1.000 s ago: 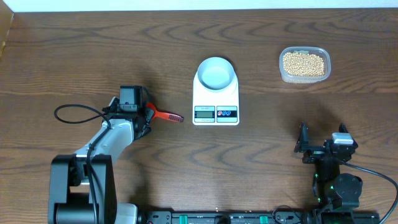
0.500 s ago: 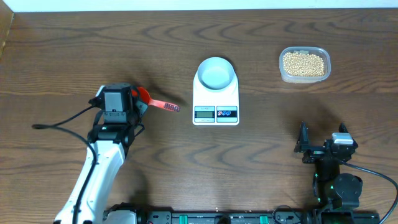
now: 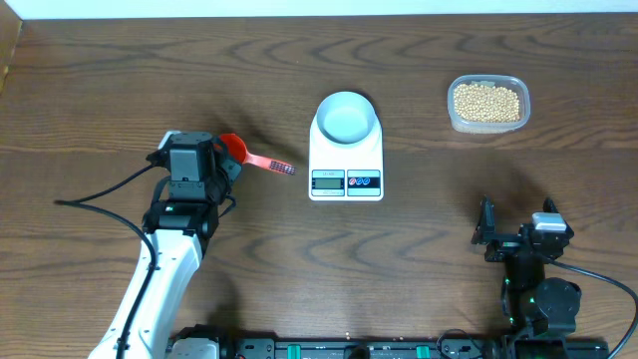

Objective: Scoop item into bowl and weigh 50g on scale
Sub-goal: 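Lift the red scoop with the left gripper, then move the right gripper toward the scale while left carries scoop over, then hand the red scoop handle from left gripper to right gripper above scale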

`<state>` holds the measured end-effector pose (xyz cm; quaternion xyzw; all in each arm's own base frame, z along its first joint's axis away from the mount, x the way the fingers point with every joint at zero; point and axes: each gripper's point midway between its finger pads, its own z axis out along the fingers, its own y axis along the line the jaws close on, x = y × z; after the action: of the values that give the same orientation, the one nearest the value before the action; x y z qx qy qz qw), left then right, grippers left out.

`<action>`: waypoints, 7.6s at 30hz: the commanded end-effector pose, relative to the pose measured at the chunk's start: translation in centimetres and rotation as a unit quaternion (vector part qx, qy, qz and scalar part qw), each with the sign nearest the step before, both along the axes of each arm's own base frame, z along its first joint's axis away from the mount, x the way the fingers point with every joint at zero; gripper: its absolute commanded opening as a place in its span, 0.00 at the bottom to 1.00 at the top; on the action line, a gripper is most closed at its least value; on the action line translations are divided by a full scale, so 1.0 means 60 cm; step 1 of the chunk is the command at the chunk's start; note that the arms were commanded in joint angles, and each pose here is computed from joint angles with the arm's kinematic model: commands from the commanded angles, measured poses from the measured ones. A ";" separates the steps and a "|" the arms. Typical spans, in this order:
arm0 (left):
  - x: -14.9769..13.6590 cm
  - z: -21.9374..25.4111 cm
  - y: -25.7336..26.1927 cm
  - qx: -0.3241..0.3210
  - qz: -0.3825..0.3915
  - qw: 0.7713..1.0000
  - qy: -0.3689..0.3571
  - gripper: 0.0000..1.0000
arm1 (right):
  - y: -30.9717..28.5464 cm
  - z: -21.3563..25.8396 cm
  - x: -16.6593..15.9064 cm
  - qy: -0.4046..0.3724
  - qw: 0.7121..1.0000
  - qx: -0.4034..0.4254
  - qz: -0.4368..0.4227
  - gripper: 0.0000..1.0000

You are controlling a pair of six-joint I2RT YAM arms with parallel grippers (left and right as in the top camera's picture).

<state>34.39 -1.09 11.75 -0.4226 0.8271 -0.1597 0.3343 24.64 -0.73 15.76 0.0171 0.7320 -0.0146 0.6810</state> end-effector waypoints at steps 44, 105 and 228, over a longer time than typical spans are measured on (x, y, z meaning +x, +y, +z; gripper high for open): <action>0.007 0.021 0.064 0.090 0.077 0.993 -0.024 0.07 | 0.032 0.051 0.000 -0.064 0.997 -0.004 0.054 0.99; 0.001 0.014 0.063 0.089 0.074 0.993 -0.013 0.07 | 0.157 0.149 0.159 0.029 0.928 0.232 0.292 0.99; 0.070 0.107 -0.299 -0.201 -0.195 0.945 -0.171 0.07 | 0.350 0.088 0.113 0.123 0.857 0.270 0.420 0.78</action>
<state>38.62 -18.81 18.08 -0.2793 0.7751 -0.4509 0.3432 31.30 19.90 20.14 -0.0958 0.7317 0.4702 0.4841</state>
